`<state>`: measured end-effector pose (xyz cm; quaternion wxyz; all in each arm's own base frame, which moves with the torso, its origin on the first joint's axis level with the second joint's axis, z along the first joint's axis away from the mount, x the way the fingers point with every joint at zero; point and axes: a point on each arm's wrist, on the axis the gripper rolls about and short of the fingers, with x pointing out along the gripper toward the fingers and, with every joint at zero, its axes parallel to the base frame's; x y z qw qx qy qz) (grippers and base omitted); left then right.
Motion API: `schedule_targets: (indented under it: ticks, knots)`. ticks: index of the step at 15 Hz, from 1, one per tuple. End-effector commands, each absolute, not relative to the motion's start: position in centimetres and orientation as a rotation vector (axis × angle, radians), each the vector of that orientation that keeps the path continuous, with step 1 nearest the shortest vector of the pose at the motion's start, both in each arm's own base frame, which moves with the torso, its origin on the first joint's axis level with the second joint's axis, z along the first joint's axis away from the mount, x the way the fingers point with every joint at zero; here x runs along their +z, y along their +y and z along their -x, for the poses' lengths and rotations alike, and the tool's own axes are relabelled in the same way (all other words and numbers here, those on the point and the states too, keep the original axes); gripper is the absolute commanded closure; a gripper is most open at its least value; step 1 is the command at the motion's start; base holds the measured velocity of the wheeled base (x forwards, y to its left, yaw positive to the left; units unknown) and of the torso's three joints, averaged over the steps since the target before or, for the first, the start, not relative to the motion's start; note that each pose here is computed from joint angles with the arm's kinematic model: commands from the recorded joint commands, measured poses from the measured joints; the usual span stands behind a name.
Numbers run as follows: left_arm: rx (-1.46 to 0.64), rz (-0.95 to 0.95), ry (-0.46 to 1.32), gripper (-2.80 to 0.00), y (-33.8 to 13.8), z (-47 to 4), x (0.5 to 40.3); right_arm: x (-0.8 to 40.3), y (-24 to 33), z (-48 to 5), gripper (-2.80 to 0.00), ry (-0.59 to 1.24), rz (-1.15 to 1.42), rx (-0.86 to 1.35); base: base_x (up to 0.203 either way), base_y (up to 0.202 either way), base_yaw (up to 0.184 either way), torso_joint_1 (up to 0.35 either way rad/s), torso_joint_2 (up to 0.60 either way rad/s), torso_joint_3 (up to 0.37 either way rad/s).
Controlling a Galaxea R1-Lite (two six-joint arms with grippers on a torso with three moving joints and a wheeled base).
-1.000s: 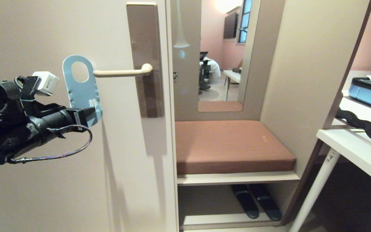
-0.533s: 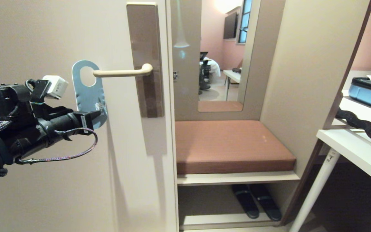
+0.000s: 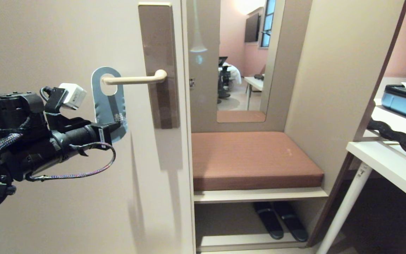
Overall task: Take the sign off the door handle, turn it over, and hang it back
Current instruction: Hang the sign back with the other side facing out
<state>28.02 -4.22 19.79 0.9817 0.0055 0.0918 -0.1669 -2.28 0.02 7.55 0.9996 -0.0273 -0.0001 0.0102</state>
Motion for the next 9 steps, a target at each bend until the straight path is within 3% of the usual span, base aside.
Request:
schedule_targets:
  ticks: [1, 9]
  knots:
    - [-0.341, -0.026, 0.173, 0.0, -4.3, -27.9, 20.0, 7.5, 0.0, 2.3, 0.0, -0.001, 0.055, 0.021, 0.0, 0.0, 0.0, 0.0, 0.0, 0.0]
    - [-0.274, -0.043, 0.12, 0.0, -7.3, -27.4, 20.2, 7.5, 0.0, 2.3, 0.0, -0.001, 0.055, 0.021, 0.0, 0.0, 0.0, 0.0, 0.0, 0.0]
